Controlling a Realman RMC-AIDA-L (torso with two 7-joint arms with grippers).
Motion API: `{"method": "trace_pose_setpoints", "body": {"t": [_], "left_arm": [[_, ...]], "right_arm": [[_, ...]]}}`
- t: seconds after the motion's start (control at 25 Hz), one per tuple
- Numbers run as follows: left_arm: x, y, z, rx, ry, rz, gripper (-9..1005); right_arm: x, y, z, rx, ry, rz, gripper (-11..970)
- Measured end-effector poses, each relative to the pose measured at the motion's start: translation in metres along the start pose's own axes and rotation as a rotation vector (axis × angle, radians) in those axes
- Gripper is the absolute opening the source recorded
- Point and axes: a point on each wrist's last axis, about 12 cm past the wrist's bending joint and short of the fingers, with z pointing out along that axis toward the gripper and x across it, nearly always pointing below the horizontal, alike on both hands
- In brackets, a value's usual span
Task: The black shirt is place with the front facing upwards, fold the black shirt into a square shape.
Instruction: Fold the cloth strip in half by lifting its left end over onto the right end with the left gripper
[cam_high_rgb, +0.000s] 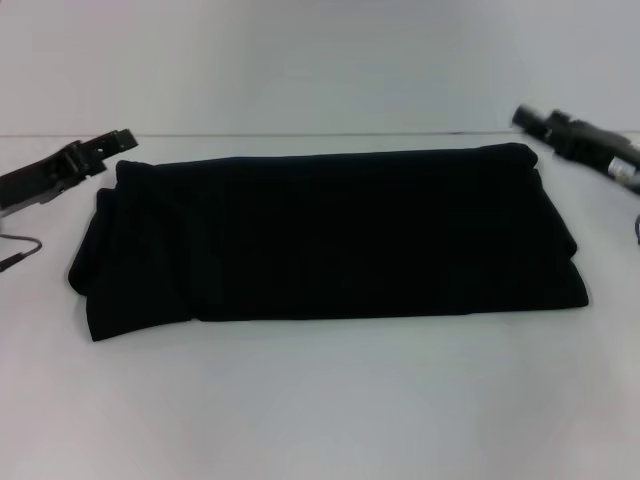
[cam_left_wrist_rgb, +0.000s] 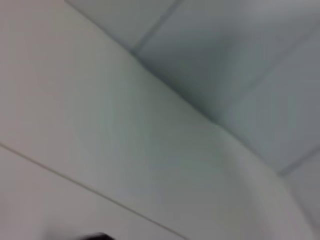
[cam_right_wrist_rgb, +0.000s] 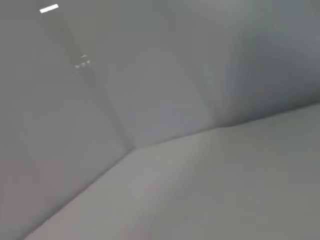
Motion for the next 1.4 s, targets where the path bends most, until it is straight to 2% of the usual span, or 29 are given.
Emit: {"method": "trace_pose_setpoints", "body": {"t": [0.12, 0.28, 0.4, 0.48, 0.56, 0.64, 0.84, 1.4], "left_arm": [[0.004, 0.000, -0.020, 0.083, 0.052, -0.066, 772], [0.013, 0.006, -0.049, 0.134, 0.121, -0.182, 856], [0.027, 0.008, -0.068, 0.153, 0.185, -0.254, 908], [0.039, 0.011, -0.076, 0.148, 0.214, -0.294, 907], [0.052, 0.016, -0.082, 0.126, 0.237, -0.337, 906], [0.062, 0.022, -0.088, 0.094, 0.245, -0.367, 905], [0.071, 0.032, -0.092, 0.003, 0.254, -0.424, 904], [0.072, 0.043, -0.083, -0.117, 0.234, -0.518, 903]], "right_arm": [[0.012, 0.012, -0.012, -0.144, 0.064, -0.164, 722], [0.030, 0.030, -0.022, -0.308, 0.122, -0.326, 763], [0.042, 0.043, -0.023, -0.387, 0.136, -0.389, 838], [0.049, 0.048, -0.023, -0.418, 0.150, -0.416, 888], [0.056, 0.052, -0.021, -0.430, 0.173, -0.430, 938], [0.062, 0.054, -0.020, -0.423, 0.191, -0.432, 938], [0.070, 0.053, -0.016, -0.392, 0.214, -0.448, 937], [0.072, 0.051, -0.012, -0.357, 0.223, -0.447, 934]]}}
